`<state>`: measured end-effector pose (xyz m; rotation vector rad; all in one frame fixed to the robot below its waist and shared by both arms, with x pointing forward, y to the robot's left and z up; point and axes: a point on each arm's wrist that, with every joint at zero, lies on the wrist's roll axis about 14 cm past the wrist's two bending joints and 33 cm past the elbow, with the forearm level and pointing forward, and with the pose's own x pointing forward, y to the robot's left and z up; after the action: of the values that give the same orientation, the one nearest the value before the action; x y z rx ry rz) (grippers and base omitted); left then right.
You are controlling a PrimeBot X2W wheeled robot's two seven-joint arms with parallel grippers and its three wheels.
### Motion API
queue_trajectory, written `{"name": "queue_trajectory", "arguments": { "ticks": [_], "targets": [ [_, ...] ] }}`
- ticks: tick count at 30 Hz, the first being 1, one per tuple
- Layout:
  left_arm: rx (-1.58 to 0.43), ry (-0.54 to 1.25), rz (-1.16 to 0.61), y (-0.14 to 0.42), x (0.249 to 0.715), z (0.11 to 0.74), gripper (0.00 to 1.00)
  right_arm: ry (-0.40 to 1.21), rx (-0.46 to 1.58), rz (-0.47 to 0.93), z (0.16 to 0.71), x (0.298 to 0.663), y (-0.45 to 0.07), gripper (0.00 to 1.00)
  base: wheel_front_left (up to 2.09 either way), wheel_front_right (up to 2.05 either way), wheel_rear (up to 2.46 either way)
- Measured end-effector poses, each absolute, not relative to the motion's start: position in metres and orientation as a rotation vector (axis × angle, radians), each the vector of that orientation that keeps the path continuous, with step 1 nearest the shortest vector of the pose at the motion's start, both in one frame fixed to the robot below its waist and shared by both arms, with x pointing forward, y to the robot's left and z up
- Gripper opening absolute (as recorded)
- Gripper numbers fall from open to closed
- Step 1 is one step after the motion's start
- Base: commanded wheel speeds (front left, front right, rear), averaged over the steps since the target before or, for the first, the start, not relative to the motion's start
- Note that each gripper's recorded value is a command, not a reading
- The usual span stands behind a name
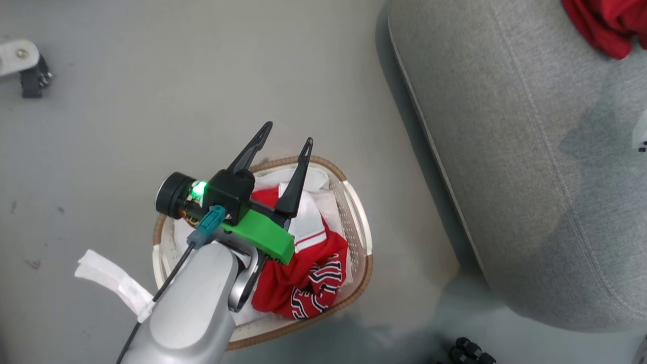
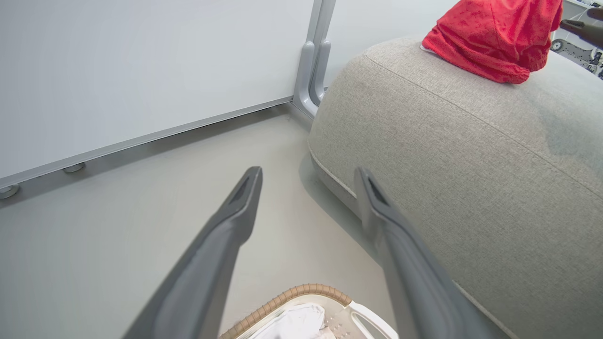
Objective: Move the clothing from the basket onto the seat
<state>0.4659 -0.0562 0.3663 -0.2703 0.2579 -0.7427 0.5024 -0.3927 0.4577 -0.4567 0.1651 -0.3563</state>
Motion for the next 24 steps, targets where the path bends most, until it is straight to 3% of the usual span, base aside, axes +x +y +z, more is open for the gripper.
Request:
{"name": "queue_trajectory", "arguments": {
  "ticks": [6, 14, 24],
  "targets": [
    [-0.276, 0.206, -0.651, -0.033, 0.463, 0.400, 1.00, 0.059, -0.447, -0.306, 0.504, 0.506, -0.373, 1.00, 0.00, 0.00, 0.00],
    [-0.273, 0.138, -0.482, 0.019, 0.460, 0.433, 1.00, -0.083, -0.352, -0.176, 0.546, 0.521, -0.308, 1.00, 0.00, 0.00, 0.00],
    [-0.262, 0.107, -0.243, 0.100, 0.435, 0.446, 1.00, -0.117, -0.195, 0.004, 0.540, 0.512, -0.219, 1.00, 0.00, 0.00, 0.00]
  ]
}}
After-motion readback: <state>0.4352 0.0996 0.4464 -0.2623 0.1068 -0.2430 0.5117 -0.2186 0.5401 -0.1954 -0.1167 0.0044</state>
